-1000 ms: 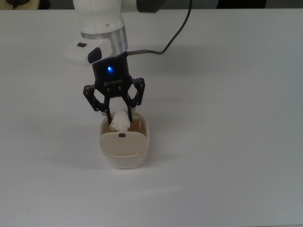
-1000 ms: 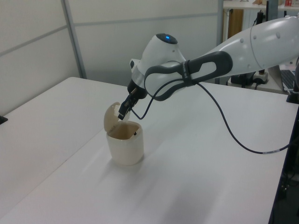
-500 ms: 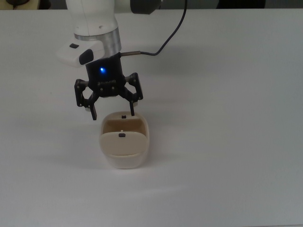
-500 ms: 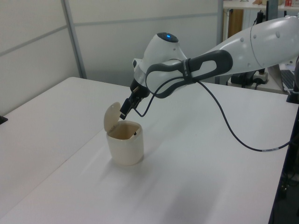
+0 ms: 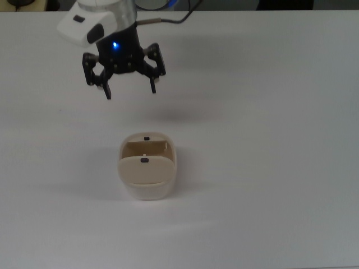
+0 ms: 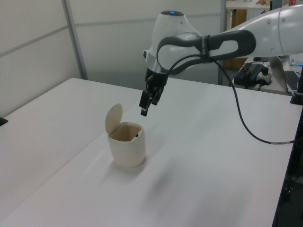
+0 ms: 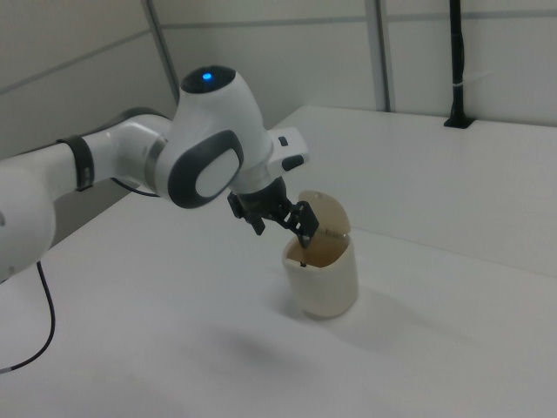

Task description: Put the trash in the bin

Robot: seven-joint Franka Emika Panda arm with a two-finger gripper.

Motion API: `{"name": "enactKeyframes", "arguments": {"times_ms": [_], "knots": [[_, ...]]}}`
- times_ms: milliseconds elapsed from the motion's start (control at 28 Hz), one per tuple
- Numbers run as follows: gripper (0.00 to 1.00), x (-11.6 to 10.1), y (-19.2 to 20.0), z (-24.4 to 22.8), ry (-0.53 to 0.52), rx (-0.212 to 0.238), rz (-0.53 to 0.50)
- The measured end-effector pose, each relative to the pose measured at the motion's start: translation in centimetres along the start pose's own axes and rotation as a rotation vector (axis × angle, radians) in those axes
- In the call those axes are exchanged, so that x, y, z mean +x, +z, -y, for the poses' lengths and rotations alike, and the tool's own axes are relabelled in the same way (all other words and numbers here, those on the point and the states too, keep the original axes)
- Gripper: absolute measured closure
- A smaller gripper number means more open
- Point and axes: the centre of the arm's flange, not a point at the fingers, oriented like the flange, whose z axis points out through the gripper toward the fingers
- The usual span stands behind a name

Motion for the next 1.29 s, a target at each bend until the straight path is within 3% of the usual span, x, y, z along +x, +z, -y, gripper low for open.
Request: {"name": "enactKeyframes", "arguments": {"times_ms": [214, 464, 857, 1286], "knots": [[0.00, -1.3, -2.5, 0.4, -0.017, -0.047, 0.132], [0.00, -2.2, -5.3, 0.8, 0.105, -0.117, 0.228], [0.00, -3.8, -10.9, 3.1, 0.114, -0.125, 0.198], [0.00, -3.6, -10.2, 5.7, 0.081, -0.108, 0.207]]}}
